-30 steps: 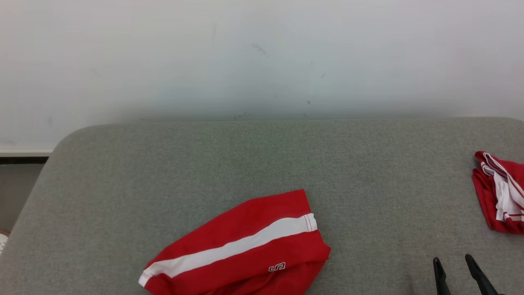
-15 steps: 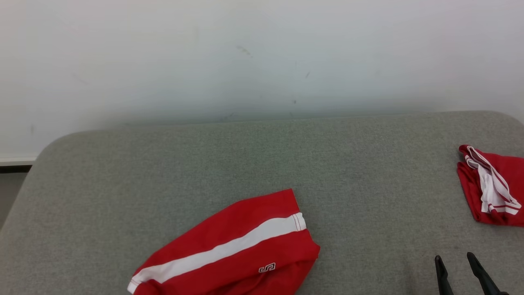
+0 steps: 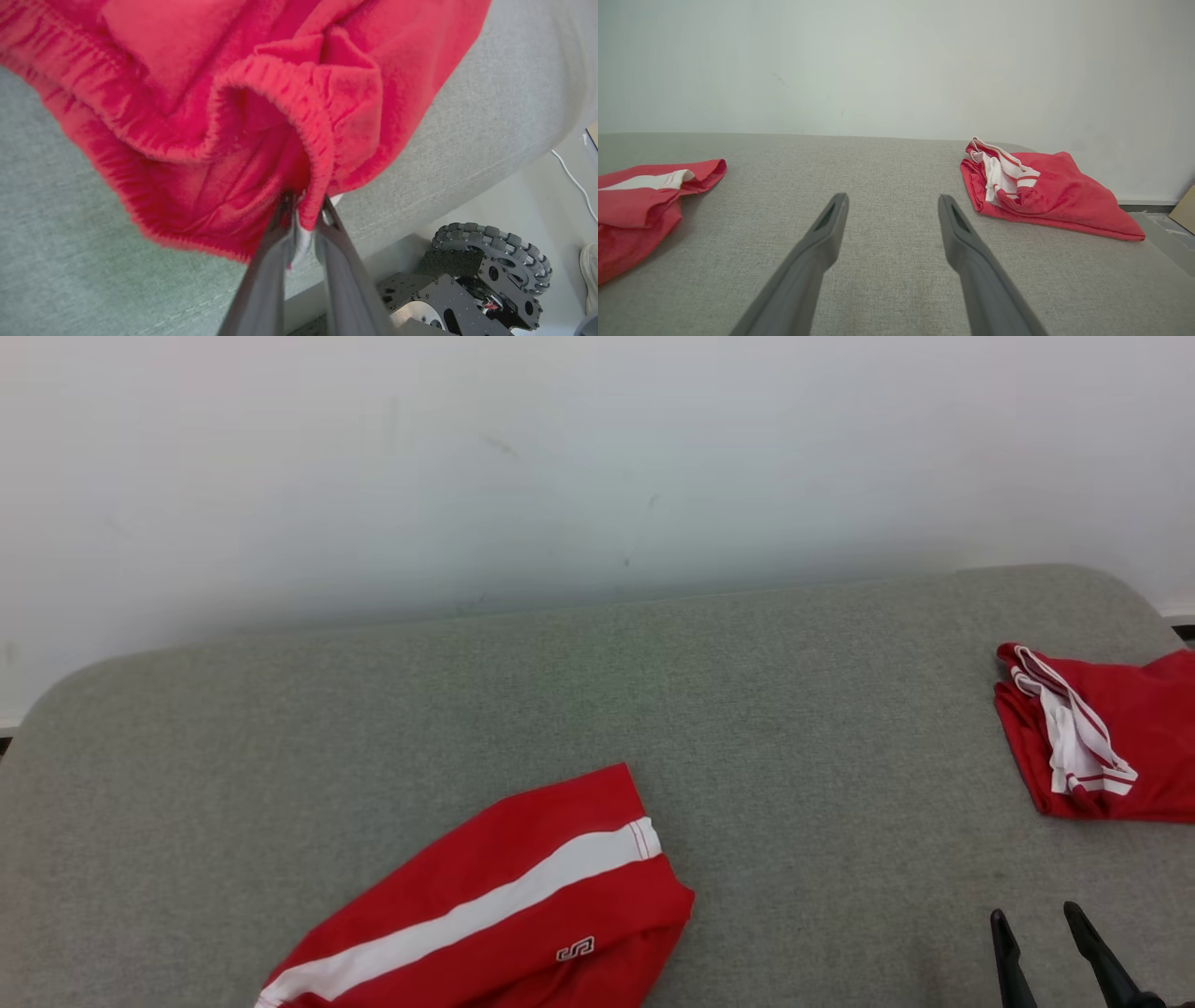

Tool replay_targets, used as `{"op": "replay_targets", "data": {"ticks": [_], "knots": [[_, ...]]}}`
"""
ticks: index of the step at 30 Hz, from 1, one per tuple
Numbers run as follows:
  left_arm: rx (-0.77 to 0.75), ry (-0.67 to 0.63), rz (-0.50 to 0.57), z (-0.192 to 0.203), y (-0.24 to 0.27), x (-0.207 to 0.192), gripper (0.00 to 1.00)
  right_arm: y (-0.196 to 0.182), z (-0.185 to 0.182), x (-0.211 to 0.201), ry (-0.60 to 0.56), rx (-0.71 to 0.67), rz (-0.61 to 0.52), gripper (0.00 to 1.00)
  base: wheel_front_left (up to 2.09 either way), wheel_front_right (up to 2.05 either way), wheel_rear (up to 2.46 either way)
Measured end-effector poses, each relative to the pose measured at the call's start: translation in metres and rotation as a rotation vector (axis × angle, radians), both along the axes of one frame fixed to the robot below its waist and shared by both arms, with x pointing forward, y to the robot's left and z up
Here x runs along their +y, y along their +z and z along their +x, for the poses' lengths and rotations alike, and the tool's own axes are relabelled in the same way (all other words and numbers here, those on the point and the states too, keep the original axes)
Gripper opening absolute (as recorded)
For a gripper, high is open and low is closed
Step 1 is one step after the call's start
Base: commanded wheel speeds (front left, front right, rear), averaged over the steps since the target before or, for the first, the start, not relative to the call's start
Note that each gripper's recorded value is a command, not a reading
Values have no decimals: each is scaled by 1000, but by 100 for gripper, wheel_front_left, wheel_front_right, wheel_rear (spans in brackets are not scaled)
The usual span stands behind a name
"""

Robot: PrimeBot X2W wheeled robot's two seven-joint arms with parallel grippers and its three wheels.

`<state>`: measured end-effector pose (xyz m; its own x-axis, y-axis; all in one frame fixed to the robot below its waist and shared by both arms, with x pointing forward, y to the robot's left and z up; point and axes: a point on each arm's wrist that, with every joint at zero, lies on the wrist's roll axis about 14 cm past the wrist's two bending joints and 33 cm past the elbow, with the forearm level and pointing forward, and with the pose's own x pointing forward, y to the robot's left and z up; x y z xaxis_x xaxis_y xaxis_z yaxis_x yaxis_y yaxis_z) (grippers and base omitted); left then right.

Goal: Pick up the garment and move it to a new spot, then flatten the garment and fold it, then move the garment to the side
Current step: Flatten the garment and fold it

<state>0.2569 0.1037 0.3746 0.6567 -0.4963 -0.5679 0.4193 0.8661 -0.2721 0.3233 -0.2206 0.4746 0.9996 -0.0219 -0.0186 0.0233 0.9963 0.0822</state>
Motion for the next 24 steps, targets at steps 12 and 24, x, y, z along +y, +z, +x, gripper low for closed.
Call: {"op": "replay_targets", "data": {"ticks": [12, 24], "knots": [[-139, -113, -301, 59, 89, -70, 0, 0, -7, -15, -59, 1, 7, 100, 0, 0, 0], [-385, -331, -350, 157, 218, -133, 0, 14, 4, -22, -86, -39, 6, 100, 0, 0, 0]]}}
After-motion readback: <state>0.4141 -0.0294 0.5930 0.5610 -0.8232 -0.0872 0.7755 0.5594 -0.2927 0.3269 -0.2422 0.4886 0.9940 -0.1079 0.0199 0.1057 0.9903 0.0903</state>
